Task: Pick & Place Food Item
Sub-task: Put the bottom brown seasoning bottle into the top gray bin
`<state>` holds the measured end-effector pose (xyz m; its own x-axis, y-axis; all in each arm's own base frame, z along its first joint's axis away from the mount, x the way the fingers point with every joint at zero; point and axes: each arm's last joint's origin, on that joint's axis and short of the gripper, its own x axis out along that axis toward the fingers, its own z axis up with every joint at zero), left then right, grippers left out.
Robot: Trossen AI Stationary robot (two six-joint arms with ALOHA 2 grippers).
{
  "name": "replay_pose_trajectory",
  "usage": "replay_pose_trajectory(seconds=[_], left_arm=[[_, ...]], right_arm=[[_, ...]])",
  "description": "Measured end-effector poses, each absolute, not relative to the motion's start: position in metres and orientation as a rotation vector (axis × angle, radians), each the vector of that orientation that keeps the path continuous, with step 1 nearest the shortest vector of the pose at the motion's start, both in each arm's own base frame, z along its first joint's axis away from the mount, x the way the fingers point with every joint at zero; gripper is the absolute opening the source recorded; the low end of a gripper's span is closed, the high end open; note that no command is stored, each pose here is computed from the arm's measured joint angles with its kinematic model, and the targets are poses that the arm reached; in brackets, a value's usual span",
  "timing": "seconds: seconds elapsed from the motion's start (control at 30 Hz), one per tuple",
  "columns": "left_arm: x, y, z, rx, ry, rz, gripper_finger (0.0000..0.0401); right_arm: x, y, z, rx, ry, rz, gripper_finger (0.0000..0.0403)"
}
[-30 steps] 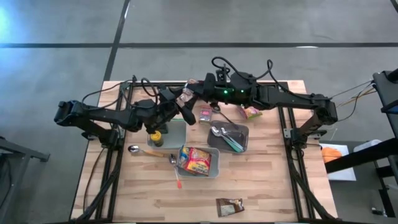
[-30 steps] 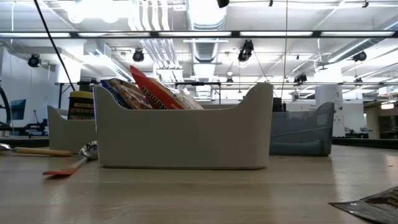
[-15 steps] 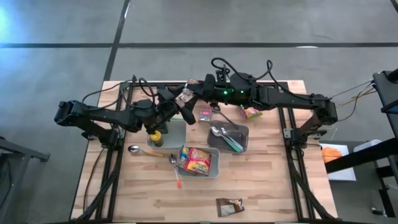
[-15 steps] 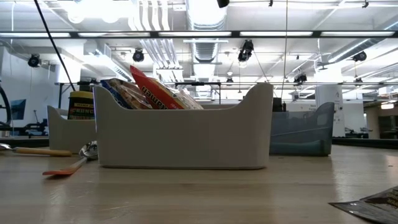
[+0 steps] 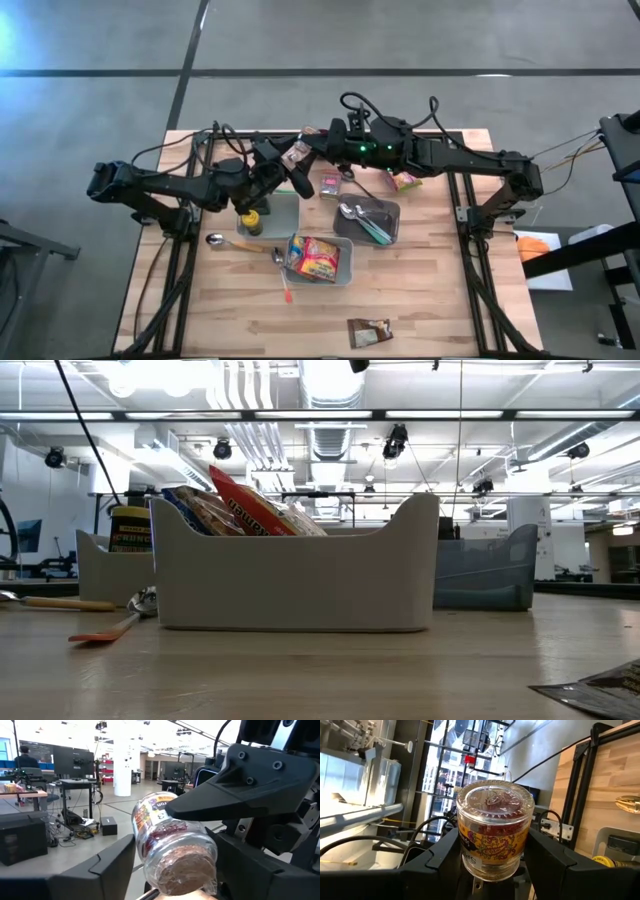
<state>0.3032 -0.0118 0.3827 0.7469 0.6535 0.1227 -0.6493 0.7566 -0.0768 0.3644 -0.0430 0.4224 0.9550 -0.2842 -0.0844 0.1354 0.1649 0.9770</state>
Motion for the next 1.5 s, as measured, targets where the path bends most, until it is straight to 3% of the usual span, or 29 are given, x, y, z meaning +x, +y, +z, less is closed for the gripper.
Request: replay_pose_trajectory(seconds=[0.2, 0.5, 1.17, 1.5], left_arm=[[0.303, -0.012, 0.383, -0.031, -0.148, 0.714, 0.0217], [0.303, -0.012, 0.384, -0.034, -0.15, 0.711, 0.0175], [0.291, -0.013, 0.39, -0.018, -0.125, 0.677, 0.0173], [0.288, -0.013, 0.391, -0.017, -0.119, 0.68, 0.0171]], right_arm=[[0.364, -0.043, 0.422, 1.373, -0.129, -0.301, 0.0176], [0.364, -0.043, 0.422, 1.368, -0.129, -0.302, 0.0176], [0.365, -0.043, 0.423, 1.323, -0.122, -0.288, 0.0176], [0.365, -0.043, 0.422, 1.271, -0.11, -0.289, 0.0251]])
